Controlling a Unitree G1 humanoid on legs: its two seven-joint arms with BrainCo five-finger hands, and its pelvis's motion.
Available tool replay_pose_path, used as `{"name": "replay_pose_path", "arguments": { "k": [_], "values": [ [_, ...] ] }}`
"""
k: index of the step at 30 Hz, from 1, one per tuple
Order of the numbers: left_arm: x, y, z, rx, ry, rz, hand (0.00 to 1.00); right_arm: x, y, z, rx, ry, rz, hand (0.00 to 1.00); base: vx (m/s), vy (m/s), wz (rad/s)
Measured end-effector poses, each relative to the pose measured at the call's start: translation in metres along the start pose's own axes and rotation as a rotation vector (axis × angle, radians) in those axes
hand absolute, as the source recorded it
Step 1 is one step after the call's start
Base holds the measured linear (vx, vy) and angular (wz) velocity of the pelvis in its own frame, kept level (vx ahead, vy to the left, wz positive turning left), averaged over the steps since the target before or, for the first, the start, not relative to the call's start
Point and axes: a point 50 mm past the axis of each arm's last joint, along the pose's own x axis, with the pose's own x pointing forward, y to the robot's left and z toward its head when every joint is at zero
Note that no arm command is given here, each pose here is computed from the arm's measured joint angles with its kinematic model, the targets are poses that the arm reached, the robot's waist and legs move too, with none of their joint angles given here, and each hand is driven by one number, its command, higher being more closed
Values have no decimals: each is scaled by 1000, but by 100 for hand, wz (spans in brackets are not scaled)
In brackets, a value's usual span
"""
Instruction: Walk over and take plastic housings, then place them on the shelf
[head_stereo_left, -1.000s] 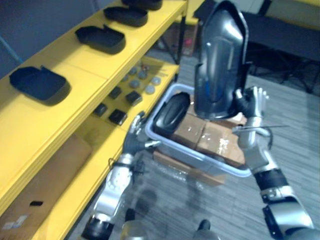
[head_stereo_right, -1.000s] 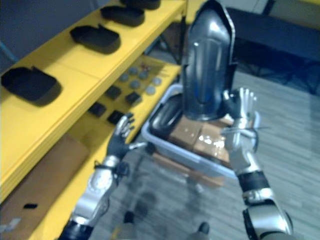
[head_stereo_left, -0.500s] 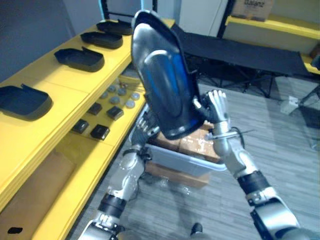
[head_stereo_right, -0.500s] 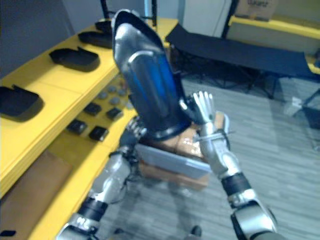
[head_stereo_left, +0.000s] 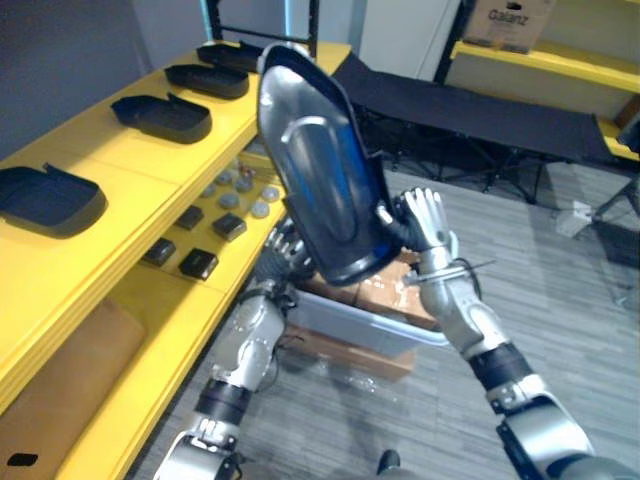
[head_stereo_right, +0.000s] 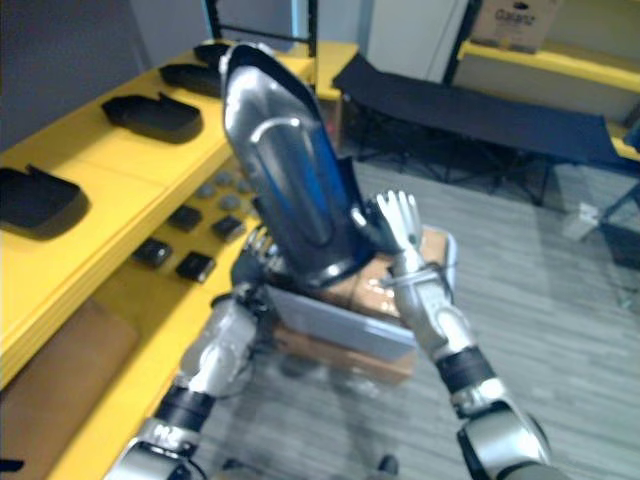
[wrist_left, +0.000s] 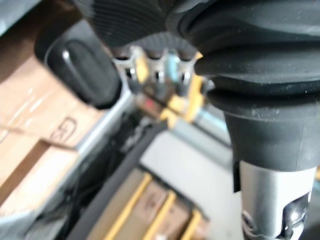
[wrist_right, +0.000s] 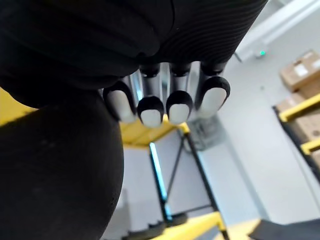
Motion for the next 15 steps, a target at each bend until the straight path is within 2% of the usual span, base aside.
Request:
{"name": "replay_pose_path", "arguments": {
  "k": [3, 6, 11, 15],
  "values": [
    [1, 13, 6, 249, -69, 112, 0, 0, -2, -6, -4, 26, -11, 100, 0, 0, 0],
    [3, 30, 7, 345, -77, 202, 0, 0, -9, -13, 13, 68, -62, 100, 0, 0, 0],
    [3, 45, 2, 362, -43, 248, 0, -4, -16, -24, 25, 118, -100, 100, 0, 0, 0],
    [4, 44, -1, 273, -18, 211, 0, -8, -13, -26, 23, 126, -83, 100, 0, 0, 0]
  ]
}}
